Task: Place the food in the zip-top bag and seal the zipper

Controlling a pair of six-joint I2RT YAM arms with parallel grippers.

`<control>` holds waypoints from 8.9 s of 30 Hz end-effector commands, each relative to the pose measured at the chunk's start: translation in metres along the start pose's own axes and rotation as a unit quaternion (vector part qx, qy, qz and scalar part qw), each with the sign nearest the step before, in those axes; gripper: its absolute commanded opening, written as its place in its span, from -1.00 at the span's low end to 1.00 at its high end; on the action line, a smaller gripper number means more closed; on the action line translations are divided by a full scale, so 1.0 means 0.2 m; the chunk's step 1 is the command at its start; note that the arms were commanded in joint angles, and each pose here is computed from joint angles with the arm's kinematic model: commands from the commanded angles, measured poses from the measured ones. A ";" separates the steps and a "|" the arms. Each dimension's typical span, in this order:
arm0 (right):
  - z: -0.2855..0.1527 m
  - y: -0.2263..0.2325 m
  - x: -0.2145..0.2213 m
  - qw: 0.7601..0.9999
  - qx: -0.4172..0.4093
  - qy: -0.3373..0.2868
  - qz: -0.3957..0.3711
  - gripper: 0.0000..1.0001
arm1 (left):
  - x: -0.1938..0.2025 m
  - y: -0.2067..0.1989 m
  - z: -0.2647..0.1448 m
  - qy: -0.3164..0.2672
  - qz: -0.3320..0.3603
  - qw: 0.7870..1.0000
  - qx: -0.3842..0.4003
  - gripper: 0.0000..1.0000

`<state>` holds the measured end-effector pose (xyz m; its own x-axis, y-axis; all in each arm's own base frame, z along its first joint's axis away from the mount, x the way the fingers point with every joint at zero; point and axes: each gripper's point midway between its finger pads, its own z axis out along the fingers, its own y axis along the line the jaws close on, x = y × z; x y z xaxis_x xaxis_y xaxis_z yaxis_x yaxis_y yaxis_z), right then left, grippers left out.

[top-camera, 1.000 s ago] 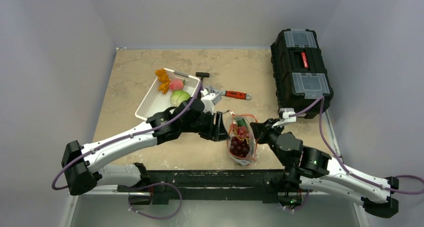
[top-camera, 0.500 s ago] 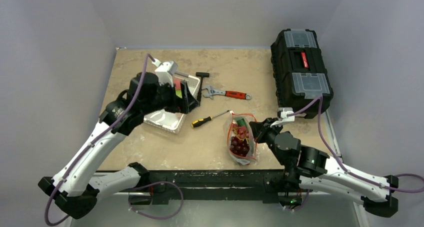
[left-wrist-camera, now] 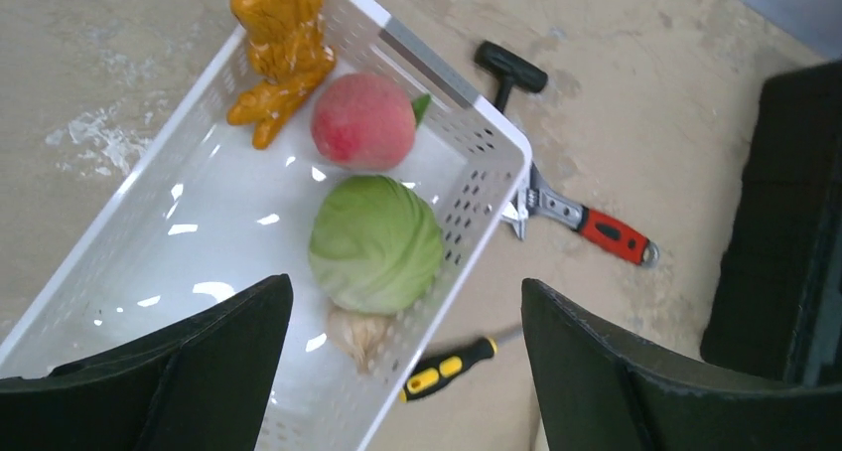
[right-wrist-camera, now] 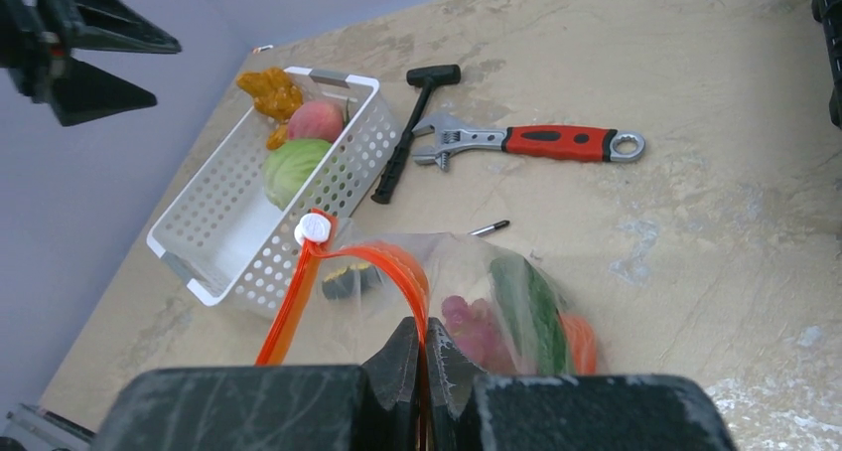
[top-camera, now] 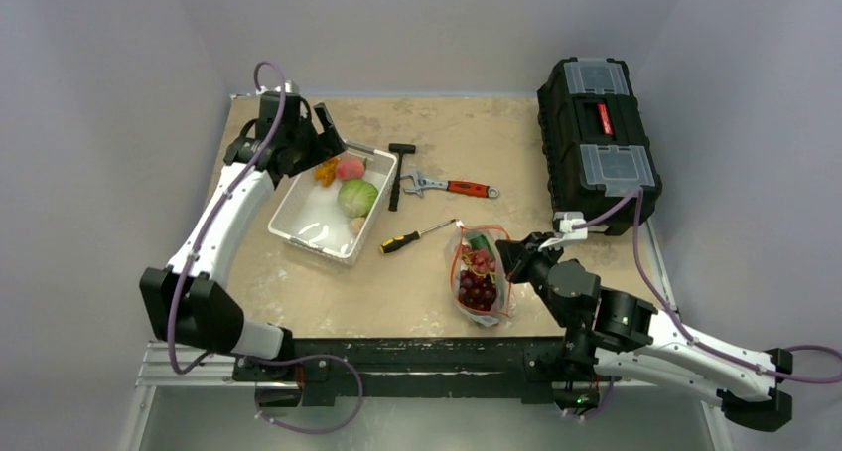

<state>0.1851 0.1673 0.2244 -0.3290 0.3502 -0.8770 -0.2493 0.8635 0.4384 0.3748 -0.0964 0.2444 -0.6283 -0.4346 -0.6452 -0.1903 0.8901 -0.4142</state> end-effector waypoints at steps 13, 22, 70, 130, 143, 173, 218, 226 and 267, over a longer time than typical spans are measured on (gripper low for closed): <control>0.00 0.10 -0.11 0.999 -0.014 -0.011 0.034 -1.00 | -0.36 0.18 0.55 -0.094 0.144 0.983 -0.068 0.60; 0.03 0.14 -0.09 1.000 -0.014 0.000 0.022 -1.00 | -0.35 0.28 0.74 -0.050 0.195 0.978 -0.046 0.58; 0.10 0.23 -0.11 0.998 0.007 0.006 0.069 -1.00 | 0.01 -0.44 -0.55 0.021 -0.045 0.977 0.208 -1.00; -0.05 0.38 -0.13 0.957 -0.100 0.039 0.270 -1.00 | 1.10 -0.92 -0.56 -0.091 -0.064 0.985 0.133 -1.00; -0.05 0.32 -0.10 0.959 -0.080 0.039 0.267 -1.00 | 1.37 -0.96 -0.51 -0.049 -0.013 0.990 0.129 -1.00; -0.10 0.23 -0.13 0.962 -0.067 0.025 0.263 -1.00 | 1.61 -1.03 -0.50 0.093 0.052 0.960 0.258 0.14; -0.08 0.29 -0.15 0.988 -0.096 0.025 0.118 -1.00 | 0.48 0.01 0.03 0.067 0.025 0.996 0.056 0.34; -0.08 0.27 -0.14 0.988 -0.094 0.020 0.120 -1.00 | 0.61 0.13 0.24 0.169 -0.038 0.983 0.062 0.11; -0.08 0.30 -0.13 0.986 -0.107 0.027 0.126 -1.00 | 0.79 0.23 0.43 0.186 -0.046 0.980 0.054 -0.57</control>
<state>0.1619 0.1994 0.2472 -0.4812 0.4513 -0.7515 -0.3095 0.7146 0.6273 0.3248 -0.1392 0.0395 -0.8762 -0.4239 -0.2293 -0.2544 0.8109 -0.5270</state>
